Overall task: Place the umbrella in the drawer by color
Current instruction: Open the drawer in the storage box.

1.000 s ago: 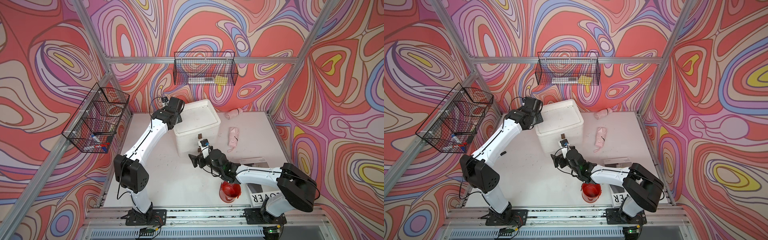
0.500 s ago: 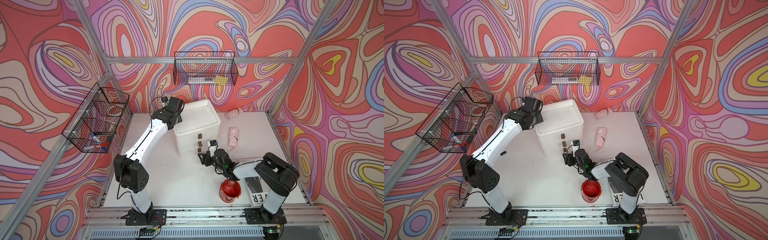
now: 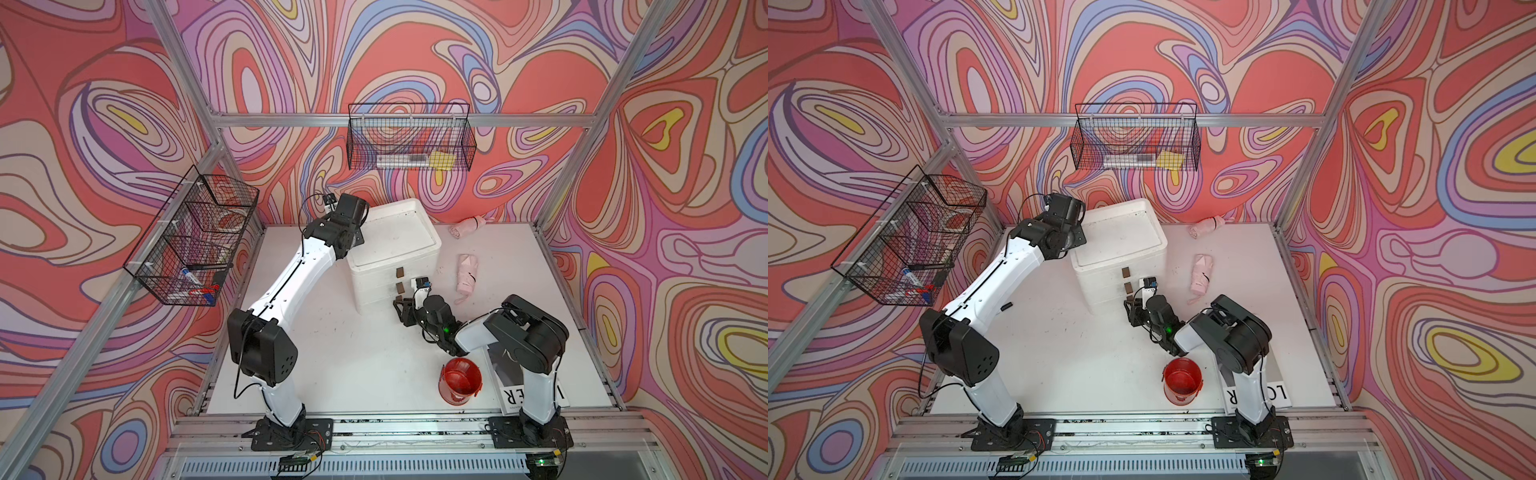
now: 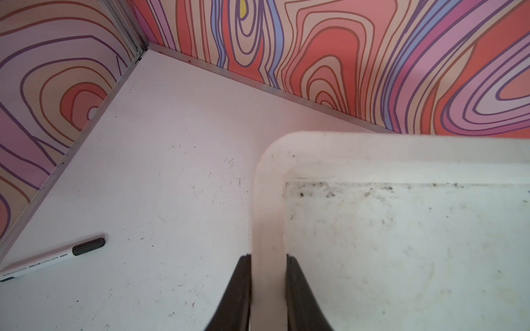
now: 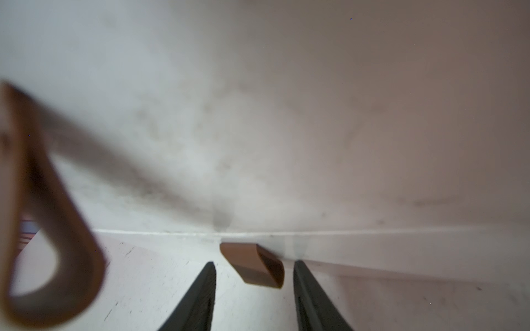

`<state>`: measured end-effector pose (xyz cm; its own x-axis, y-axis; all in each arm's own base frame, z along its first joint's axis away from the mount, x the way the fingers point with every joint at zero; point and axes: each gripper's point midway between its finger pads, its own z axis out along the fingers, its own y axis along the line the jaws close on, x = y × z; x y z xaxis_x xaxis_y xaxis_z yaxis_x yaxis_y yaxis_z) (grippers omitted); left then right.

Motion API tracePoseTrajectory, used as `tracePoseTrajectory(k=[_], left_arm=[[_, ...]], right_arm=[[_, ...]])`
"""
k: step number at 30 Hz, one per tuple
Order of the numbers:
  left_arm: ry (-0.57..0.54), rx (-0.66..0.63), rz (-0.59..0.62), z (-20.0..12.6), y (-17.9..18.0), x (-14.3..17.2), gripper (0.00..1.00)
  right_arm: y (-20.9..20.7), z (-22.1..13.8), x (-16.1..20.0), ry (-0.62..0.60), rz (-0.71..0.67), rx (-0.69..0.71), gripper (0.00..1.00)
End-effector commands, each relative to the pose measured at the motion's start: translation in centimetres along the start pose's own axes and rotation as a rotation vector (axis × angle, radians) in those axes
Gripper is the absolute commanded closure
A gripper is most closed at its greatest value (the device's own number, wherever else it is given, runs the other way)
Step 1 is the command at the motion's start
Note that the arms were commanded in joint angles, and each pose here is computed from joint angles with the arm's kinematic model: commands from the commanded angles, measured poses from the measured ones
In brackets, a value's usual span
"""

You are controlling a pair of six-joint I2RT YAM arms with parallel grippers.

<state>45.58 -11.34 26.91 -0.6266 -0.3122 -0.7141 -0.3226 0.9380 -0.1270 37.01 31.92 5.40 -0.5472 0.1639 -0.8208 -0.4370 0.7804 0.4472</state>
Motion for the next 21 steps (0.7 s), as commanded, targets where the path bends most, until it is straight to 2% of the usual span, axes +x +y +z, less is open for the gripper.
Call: tracePoseTrajectory(k=[1,13,17,21], left_arm=[[0.151,0.068,0.028,-1.1,-1.2,4.0,0.98],[0.162,0.064,0.031,-0.7,-1.3,4.3,0.98],[0.157,0.052,0.034,-0.6,-1.1,4.2,0.98],[0.152,0.028,0.037,-0.3,-0.7,4.3,0.98]], right_arm=[[0.1,0.7,-1.7,-0.080,0.012,-0.006,0.57],[0.0,1.5,-2.4,-0.124,-0.021,0.004,0.76],[0.0,1.3,-1.9,-0.115,-0.034,-0.005,1.00],[0.1,0.9,-1.4,-0.096,-0.036,-0.017,1.00]])
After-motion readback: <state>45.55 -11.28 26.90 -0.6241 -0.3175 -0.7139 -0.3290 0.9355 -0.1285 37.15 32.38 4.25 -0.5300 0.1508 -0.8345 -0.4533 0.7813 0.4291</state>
